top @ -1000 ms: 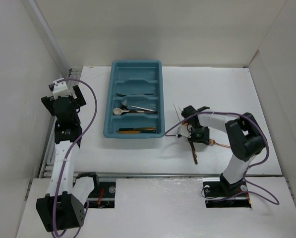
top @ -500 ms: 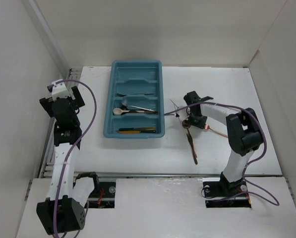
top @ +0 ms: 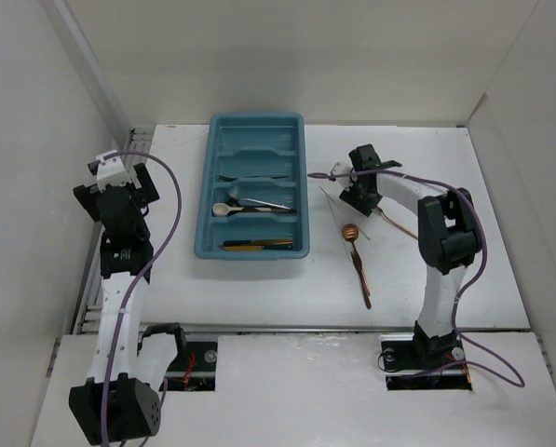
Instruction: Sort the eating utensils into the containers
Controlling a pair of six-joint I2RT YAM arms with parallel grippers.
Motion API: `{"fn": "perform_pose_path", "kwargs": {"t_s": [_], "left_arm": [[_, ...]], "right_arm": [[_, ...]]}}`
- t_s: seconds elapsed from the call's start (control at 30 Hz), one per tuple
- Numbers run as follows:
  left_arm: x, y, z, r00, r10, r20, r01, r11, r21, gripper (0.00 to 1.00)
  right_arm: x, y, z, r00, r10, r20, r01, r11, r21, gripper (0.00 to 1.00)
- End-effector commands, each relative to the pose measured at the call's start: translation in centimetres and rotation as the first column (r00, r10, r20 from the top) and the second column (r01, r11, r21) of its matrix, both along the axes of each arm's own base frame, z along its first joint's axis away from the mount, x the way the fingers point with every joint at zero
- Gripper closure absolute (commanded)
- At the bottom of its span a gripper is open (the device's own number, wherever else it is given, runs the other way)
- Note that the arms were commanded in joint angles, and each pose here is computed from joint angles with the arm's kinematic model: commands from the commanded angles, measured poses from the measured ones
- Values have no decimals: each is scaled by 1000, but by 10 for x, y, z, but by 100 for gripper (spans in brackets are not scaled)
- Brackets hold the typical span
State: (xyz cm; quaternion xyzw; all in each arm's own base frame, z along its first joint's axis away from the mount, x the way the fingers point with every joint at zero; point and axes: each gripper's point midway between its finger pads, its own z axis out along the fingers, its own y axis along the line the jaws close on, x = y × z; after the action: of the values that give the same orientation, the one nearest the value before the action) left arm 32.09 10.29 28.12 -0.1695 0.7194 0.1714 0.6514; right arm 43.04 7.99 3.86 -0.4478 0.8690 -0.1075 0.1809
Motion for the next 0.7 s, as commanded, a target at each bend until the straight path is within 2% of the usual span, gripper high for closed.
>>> {"fn": "perform_pose_path", "kwargs": {"t_s": [0.0, 0.03, 0.17, 0.33, 0.47, 0.67], "left_arm": [[-6, 4, 12, 999, 21, 37, -21, 1000, 6, 0], [-7, 4, 10, 999, 21, 28, -21, 1000, 5, 0], [-8, 3, 8, 999, 21, 32, -21, 1000, -3, 0], [-11, 4, 0, 999, 31, 20, -31, 1000, -3, 0], [-11, 4, 0, 999, 31, 20, -31, 1000, -3, 0], [-10, 4, 2, 999, 31, 29, -31, 1000, -2, 0]], "right_arm": [[23, 14, 33, 994, -24, 111, 13, 996, 92, 45], [24, 16, 43, 991, -20, 131, 6, 994, 108, 38], [16, 0, 63, 988, -56, 143, 32, 985, 168, 28], [-32, -42, 29, 992, -125, -4, 125, 989, 79, 28], [-54, -62, 11, 980, -188, -73, 195, 975, 110, 34], [-57, -63, 3, 982, -163, -99, 174, 978, 114, 35]]}}
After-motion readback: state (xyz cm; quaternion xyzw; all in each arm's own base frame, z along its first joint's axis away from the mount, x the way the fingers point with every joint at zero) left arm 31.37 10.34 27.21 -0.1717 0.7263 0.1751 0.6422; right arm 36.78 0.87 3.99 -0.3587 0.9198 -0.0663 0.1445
